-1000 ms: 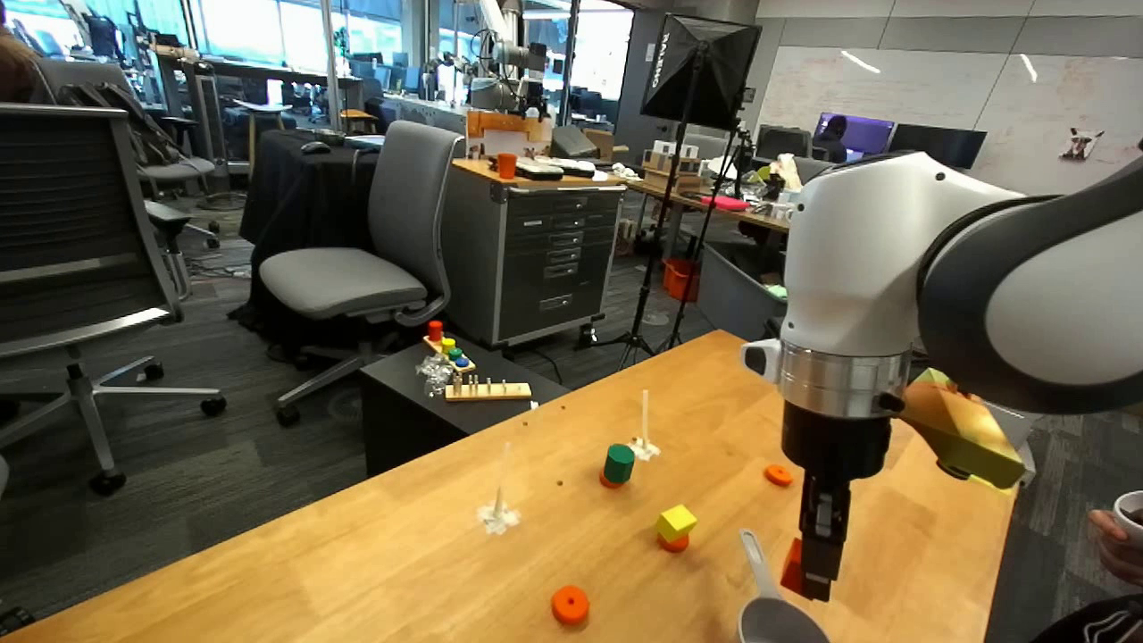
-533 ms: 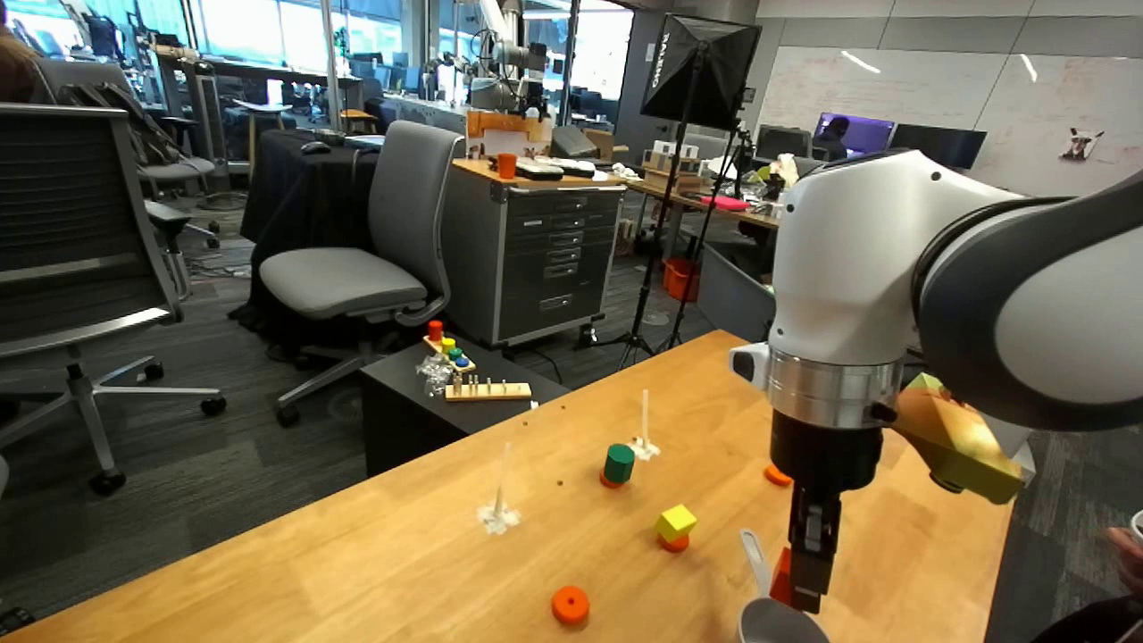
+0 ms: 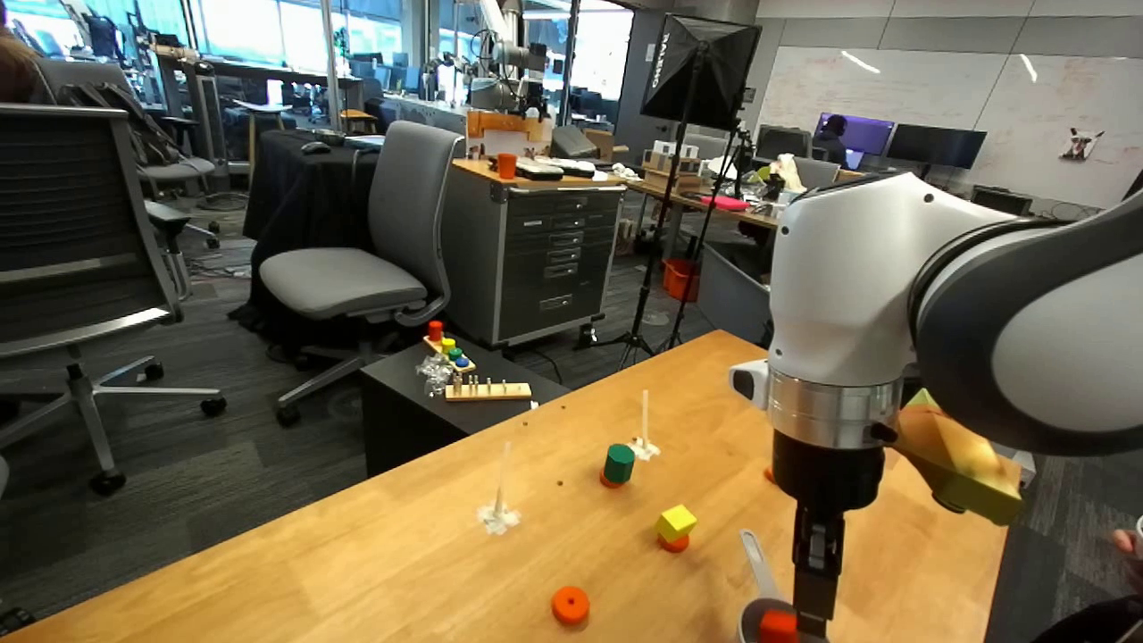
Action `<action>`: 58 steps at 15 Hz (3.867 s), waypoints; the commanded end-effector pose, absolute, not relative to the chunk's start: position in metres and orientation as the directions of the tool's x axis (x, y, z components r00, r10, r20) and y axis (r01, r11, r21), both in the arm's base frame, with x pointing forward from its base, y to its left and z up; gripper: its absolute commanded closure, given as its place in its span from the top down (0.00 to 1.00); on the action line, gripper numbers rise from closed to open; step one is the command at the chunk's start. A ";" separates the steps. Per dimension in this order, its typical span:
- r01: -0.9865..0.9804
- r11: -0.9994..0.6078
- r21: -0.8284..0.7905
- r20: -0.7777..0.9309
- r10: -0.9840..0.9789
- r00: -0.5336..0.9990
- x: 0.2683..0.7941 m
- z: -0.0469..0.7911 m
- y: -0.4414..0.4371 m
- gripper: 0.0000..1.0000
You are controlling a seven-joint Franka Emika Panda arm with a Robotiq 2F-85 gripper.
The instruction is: Put all the blocks in the cup
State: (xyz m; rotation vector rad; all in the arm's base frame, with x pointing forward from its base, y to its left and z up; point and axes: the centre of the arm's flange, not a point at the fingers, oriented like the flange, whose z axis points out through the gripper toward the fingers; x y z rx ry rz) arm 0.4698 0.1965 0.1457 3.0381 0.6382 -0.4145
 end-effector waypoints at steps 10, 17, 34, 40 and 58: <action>0.227 -0.974 -0.008 -0.201 0.224 0.954 0.522 0.178 0.106 1.00; 0.076 -0.974 -0.211 -0.268 0.133 0.954 0.584 0.228 0.027 1.00; -0.025 -0.981 -0.193 -0.267 0.028 0.963 0.603 0.157 0.099 1.00; -0.018 -0.994 -0.104 -0.299 0.014 0.954 0.610 0.126 0.157 1.00; 0.114 -0.993 -0.010 -0.339 0.110 0.934 0.620 0.119 0.173 1.00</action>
